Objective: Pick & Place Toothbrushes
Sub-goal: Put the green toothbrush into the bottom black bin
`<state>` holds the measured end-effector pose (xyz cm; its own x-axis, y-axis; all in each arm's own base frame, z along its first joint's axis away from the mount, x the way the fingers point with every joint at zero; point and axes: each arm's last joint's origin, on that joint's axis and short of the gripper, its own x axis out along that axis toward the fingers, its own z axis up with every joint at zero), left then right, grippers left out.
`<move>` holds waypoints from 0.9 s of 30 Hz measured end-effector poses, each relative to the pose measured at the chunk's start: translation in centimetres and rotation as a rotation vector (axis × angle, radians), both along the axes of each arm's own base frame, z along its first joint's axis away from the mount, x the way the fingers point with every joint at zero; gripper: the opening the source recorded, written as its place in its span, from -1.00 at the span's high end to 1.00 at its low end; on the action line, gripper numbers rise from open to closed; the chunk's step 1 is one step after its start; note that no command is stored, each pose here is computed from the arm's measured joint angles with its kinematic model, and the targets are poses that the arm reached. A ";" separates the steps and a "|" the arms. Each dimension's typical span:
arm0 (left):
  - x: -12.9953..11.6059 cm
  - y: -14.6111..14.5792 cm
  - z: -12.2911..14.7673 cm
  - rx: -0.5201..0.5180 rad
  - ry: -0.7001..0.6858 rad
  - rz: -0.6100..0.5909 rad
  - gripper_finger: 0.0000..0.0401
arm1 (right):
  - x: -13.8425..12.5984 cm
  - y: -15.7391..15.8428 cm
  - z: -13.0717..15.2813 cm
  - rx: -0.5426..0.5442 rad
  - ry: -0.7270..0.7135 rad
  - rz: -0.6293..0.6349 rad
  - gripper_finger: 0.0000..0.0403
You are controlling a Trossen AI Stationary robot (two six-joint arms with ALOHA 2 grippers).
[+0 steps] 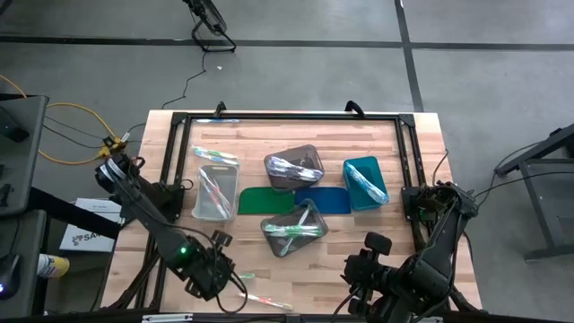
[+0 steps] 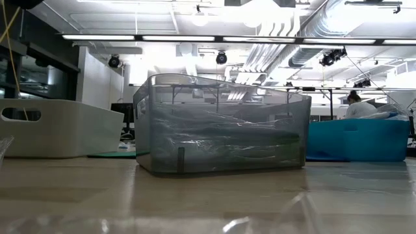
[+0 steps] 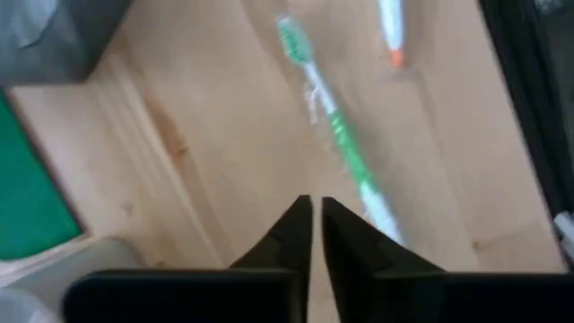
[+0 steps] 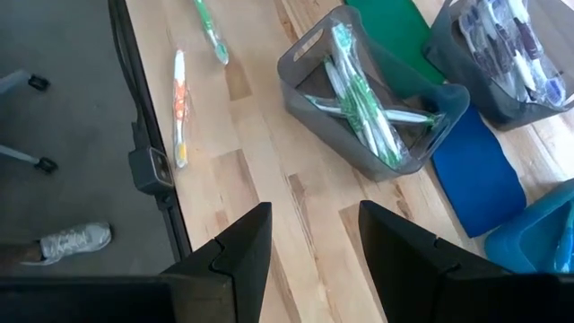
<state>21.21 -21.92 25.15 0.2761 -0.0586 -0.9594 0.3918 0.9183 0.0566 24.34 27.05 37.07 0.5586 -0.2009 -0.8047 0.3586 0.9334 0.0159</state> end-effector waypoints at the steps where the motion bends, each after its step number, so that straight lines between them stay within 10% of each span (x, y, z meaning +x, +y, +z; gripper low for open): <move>1: 0.1 -0.3 -0.3 -0.009 -0.004 0.006 0.83 | 0.0 0.0 0.0 0.000 0.001 0.001 0.20; 12: 1.9 -2.8 -3.8 -0.101 0.047 0.090 0.09 | -0.3 0.2 0.0 0.008 0.016 0.019 0.20; 27: 2.7 -3.8 -8.5 -0.075 0.184 0.323 0.07 | -0.4 0.4 0.0 0.018 0.008 0.017 0.20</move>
<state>23.94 -25.77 16.68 0.1148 -0.0684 -0.9910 0.0786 0.9951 -0.0596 23.94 27.50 37.06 0.5554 -0.1769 -0.8126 0.3427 0.9390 0.0297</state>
